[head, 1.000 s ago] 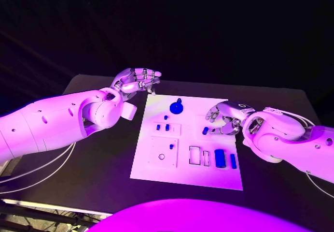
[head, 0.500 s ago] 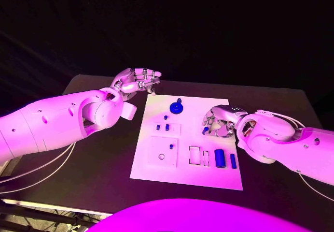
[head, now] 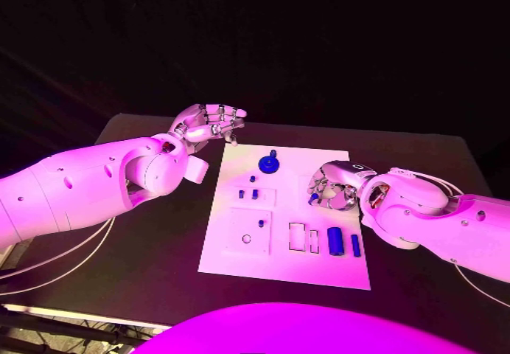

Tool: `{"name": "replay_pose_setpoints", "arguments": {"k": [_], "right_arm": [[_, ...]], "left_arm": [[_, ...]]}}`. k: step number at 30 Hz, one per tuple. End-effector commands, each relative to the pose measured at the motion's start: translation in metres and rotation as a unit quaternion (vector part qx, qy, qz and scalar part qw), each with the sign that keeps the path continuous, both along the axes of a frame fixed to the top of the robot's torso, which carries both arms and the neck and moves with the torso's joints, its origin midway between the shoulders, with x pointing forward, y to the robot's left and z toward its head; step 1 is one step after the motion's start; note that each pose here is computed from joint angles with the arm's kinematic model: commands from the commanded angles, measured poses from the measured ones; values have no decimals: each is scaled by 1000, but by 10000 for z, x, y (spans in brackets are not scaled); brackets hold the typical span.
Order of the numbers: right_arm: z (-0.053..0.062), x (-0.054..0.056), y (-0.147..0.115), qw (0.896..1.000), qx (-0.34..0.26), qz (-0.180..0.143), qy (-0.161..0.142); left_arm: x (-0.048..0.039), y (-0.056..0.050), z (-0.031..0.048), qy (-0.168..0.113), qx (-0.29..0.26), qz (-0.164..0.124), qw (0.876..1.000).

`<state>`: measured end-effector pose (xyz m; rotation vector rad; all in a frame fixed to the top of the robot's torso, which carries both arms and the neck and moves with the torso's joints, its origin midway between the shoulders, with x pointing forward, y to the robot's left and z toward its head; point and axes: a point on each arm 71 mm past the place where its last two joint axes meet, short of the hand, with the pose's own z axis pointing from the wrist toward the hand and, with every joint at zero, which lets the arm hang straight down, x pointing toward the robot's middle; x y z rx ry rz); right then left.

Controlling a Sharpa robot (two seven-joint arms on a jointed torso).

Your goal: Assemble the parts on the task board

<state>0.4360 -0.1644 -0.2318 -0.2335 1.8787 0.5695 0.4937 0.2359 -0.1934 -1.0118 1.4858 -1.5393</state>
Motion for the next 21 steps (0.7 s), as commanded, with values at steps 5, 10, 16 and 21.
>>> {"name": "replay_pose_setpoints", "arguments": {"k": [5, 10, 16, 21], "right_arm": [[-22, -8, 14, 1000, -6, 9, 3], [-27, -6, 10, 1000, -8, 9, 3], [-19, -17, 24, 1000, -4, 12, -2], [0, -21, 32, 1000, 7, 11, -11]], "left_arm": [[-5, -24, 9, -2, -1, -11, 1000], [-5, -24, 8, -2, -1, -11, 1000], [-5, -24, 8, -2, 0, -11, 1000], [-4, -25, 7, -2, 0, -11, 1000]]}}
